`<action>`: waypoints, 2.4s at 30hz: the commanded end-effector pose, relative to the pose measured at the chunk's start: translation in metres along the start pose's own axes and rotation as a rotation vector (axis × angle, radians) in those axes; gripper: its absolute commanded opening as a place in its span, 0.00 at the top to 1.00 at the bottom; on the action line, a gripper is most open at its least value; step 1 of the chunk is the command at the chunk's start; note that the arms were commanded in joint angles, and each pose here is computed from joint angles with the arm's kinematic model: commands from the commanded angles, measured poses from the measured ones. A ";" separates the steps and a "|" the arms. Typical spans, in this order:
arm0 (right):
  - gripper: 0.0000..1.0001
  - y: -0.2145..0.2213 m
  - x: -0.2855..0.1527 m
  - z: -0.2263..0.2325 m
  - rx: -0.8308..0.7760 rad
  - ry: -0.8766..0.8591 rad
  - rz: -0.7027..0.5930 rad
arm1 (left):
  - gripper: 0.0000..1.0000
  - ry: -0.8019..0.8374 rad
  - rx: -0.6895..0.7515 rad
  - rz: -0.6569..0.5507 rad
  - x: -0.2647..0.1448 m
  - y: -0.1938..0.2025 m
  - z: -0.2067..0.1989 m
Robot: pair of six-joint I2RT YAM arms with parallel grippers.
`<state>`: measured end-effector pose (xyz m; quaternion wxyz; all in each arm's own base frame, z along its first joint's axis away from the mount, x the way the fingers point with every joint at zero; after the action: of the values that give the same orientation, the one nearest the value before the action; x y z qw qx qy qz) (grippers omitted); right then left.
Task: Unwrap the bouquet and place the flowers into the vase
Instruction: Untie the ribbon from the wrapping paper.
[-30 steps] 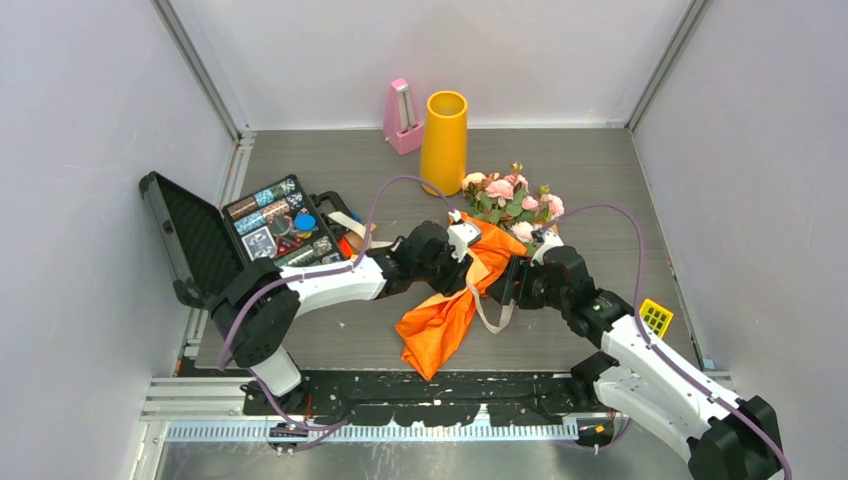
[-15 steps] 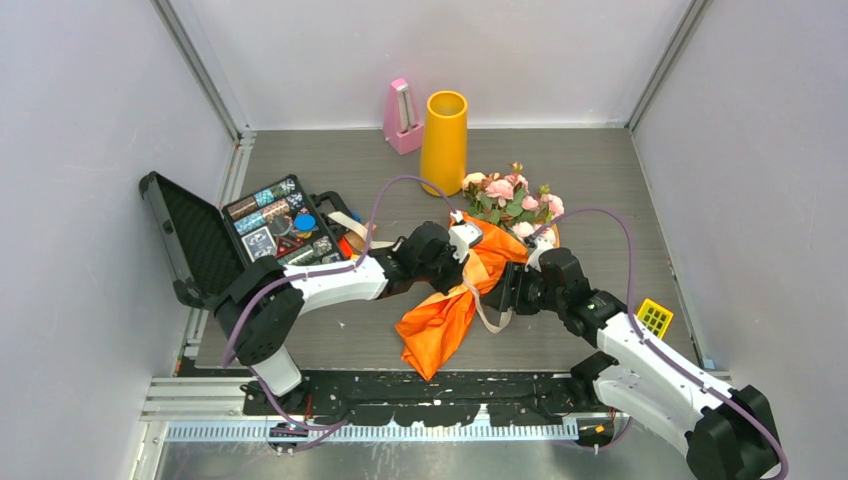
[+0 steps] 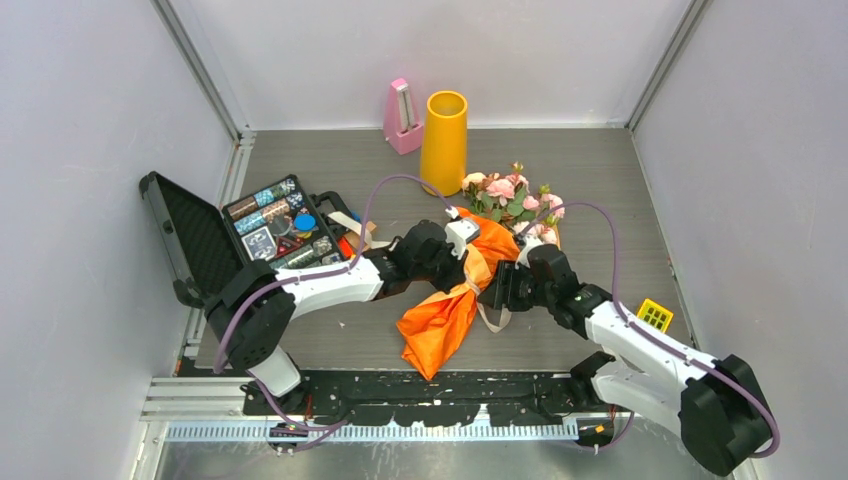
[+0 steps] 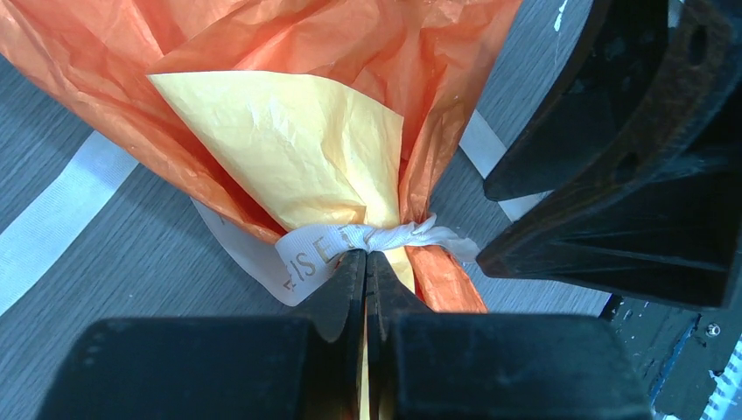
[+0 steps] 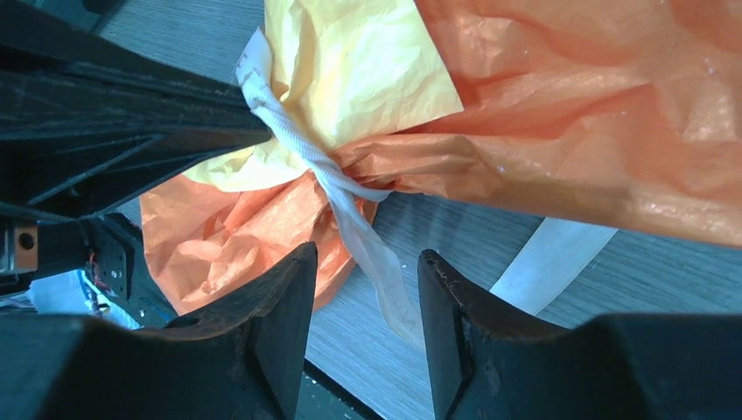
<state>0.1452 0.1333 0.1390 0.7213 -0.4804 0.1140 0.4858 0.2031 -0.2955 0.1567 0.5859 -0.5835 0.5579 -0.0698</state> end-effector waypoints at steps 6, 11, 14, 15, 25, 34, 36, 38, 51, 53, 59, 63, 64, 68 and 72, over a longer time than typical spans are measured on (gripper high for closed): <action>0.52 -0.040 0.013 0.015 -0.099 0.006 -0.160 | 1.00 0.044 -0.012 -0.067 -0.008 -0.012 -0.009; 0.56 -0.044 0.020 0.019 -0.116 -0.014 -0.145 | 1.00 0.043 -0.015 -0.069 -0.008 -0.013 -0.009; 0.57 -0.044 0.027 0.022 -0.133 -0.032 -0.134 | 1.00 0.043 -0.015 -0.066 -0.007 -0.013 -0.009; 0.58 -0.044 0.029 0.023 -0.139 -0.033 -0.127 | 1.00 0.042 -0.015 -0.067 -0.007 -0.013 -0.009; 0.85 -0.040 0.035 0.025 -0.159 -0.007 -0.106 | 1.00 -0.014 -0.033 -0.063 -0.009 -0.014 -0.006; 1.00 -0.023 0.026 0.011 -0.126 0.092 -0.088 | 1.00 -0.102 -0.164 -0.059 -0.011 -0.011 0.015; 1.00 -0.020 0.023 0.010 -0.116 0.098 -0.089 | 1.00 -0.111 -0.189 -0.057 -0.011 -0.009 0.018; 1.00 -0.014 0.021 0.007 -0.108 0.104 -0.081 | 1.00 -0.113 -0.210 -0.052 -0.010 -0.008 0.021; 1.00 0.002 0.019 -0.004 -0.035 0.155 -0.066 | 1.00 -0.136 -0.289 -0.044 -0.010 0.001 0.032; 1.00 0.003 0.016 -0.006 -0.010 0.195 -0.077 | 1.00 -0.150 -0.317 -0.045 -0.010 0.003 0.037; 1.00 0.008 0.011 -0.012 0.081 0.287 -0.090 | 1.00 -0.170 -0.411 -0.044 -0.009 0.014 0.046; 1.00 0.012 0.010 -0.013 0.107 0.283 -0.089 | 1.00 -0.153 -0.451 -0.037 -0.006 0.020 0.048; 1.00 0.012 0.010 -0.013 0.109 0.281 -0.088 | 1.00 -0.148 -0.451 -0.037 -0.006 0.021 0.047; 1.00 0.013 0.010 -0.012 0.103 0.263 -0.088 | 0.91 -0.116 -0.398 -0.051 -0.011 0.017 0.045; 1.00 0.011 0.009 -0.009 0.096 0.233 -0.091 | 0.73 -0.091 -0.274 -0.082 -0.024 0.004 0.043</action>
<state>0.1420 0.1318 0.1167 0.7366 -0.5057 0.2112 0.3964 0.2187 -0.2544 0.1263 0.4935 -0.6894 0.5237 0.0833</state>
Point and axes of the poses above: each gripper's point midway between its finger pads, its own x axis out along the fingers, its own z axis along the line the jaws close on, y = z × x, the point moved 10 cm from there along -x, back along the fingers, and after that the axes turned 6 degrees about -x, right-handed, at the moved point
